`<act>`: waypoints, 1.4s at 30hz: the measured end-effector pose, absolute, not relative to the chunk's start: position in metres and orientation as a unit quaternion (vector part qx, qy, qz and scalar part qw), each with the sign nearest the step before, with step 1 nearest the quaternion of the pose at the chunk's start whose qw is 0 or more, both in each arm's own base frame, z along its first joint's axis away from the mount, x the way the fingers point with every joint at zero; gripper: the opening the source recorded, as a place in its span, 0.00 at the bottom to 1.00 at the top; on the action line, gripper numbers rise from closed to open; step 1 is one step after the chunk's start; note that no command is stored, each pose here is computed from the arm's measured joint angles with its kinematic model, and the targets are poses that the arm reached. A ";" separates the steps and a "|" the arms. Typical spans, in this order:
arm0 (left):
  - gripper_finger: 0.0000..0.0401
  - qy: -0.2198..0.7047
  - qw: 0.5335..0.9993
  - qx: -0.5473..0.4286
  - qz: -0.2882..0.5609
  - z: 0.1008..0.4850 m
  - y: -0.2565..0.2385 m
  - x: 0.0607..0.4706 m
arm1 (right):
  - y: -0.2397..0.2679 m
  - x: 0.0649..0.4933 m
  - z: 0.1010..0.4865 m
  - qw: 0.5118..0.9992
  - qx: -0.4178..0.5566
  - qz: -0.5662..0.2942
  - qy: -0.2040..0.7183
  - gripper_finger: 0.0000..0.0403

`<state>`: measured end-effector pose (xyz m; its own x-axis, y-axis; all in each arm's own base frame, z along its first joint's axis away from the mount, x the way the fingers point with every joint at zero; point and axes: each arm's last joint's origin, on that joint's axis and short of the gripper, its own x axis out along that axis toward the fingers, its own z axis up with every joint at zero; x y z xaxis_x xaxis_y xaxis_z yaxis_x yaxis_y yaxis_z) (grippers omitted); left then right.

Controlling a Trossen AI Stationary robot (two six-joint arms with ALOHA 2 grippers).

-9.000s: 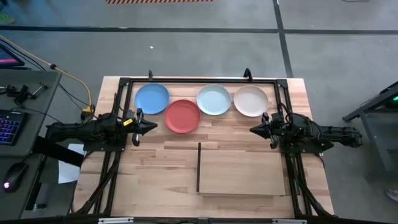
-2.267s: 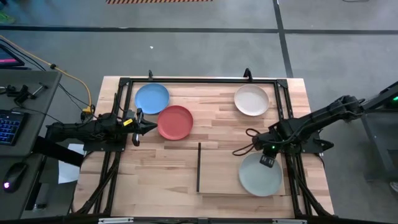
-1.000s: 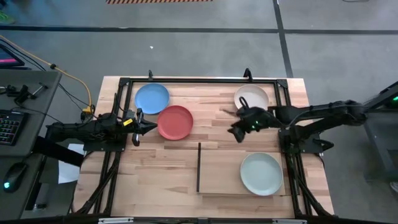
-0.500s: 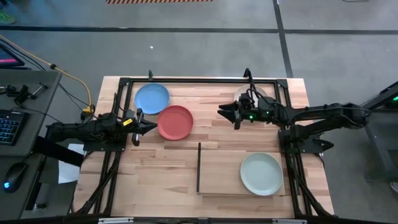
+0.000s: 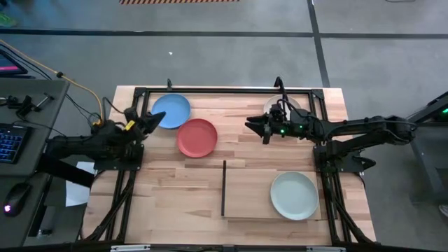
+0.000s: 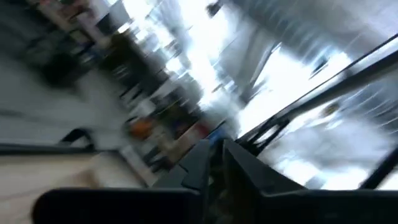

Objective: Place and stack plates onto a shelf
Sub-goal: Put the blue plate on the shelf

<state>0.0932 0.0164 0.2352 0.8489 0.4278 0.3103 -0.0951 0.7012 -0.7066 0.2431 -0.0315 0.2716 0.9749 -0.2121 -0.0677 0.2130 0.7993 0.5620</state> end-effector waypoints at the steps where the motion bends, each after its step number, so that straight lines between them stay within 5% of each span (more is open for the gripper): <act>1: 0.13 -0.206 0.898 -0.353 0.163 0.240 0.017 0.097 | -0.032 0.243 0.272 0.948 0.296 -0.114 -0.001 0.41; 7: 0.31 -0.024 0.909 -0.306 0.283 0.275 0.029 0.112 | -0.032 0.243 0.272 0.948 0.296 -0.115 -0.004 0.41; 13: 0.42 0.225 0.833 -0.310 0.398 0.274 0.047 0.121 | -0.032 0.243 0.272 0.948 0.295 -0.115 -0.003 0.41; 21: 0.44 0.494 0.764 -0.253 0.329 0.242 0.071 0.147 | -0.032 0.243 0.268 0.948 0.295 -0.122 0.019 0.41; 31: 0.44 0.630 0.665 -0.223 0.334 0.190 0.100 0.172 | -0.032 0.242 0.265 0.946 0.296 -0.126 0.032 0.41; 42: 0.44 0.681 0.660 -0.113 0.295 0.166 0.114 0.186 | -0.032 0.242 0.265 0.947 0.295 -0.127 0.035 0.41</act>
<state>0.1860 0.1145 0.1660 -0.1022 0.2356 -0.9665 -0.5444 0.7999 0.2526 0.2424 -0.0316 0.2646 0.9653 -0.2198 -0.1414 0.2612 0.7942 0.5486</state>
